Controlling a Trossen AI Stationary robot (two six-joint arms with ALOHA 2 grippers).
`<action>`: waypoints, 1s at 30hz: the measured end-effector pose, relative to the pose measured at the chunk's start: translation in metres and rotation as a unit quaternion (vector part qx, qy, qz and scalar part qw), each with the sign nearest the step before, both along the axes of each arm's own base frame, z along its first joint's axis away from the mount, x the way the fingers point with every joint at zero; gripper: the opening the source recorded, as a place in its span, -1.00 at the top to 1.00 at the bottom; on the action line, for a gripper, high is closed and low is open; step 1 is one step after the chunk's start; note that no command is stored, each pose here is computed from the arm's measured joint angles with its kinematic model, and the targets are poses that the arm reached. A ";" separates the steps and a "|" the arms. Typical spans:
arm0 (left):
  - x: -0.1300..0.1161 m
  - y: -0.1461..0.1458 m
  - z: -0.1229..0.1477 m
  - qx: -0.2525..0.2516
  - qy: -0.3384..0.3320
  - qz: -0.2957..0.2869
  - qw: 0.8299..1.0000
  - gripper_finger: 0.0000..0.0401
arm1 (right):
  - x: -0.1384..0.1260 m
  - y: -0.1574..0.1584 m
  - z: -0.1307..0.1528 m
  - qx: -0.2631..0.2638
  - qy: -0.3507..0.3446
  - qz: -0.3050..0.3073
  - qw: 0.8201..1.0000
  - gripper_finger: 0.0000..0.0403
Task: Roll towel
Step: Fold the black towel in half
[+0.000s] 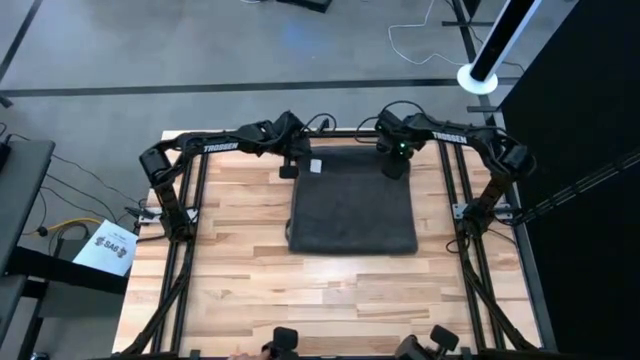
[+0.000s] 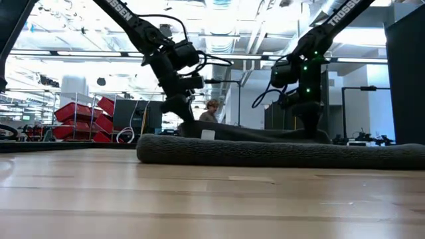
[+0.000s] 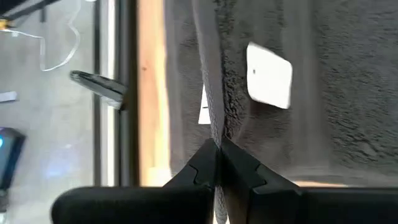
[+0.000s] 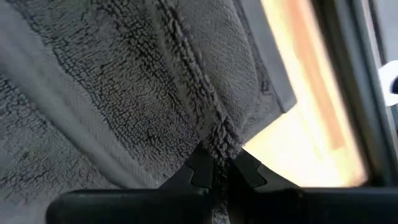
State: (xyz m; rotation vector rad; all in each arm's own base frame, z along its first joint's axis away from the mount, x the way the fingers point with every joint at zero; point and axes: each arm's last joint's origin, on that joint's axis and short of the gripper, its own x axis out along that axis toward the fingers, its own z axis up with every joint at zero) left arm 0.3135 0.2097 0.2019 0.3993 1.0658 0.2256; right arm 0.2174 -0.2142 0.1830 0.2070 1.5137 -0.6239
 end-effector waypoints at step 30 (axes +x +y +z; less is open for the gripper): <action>0.011 -0.052 0.003 -0.256 -0.049 -0.008 0.965 0.23 | -0.021 0.014 0.058 -0.061 -0.112 -0.107 0.986 0.35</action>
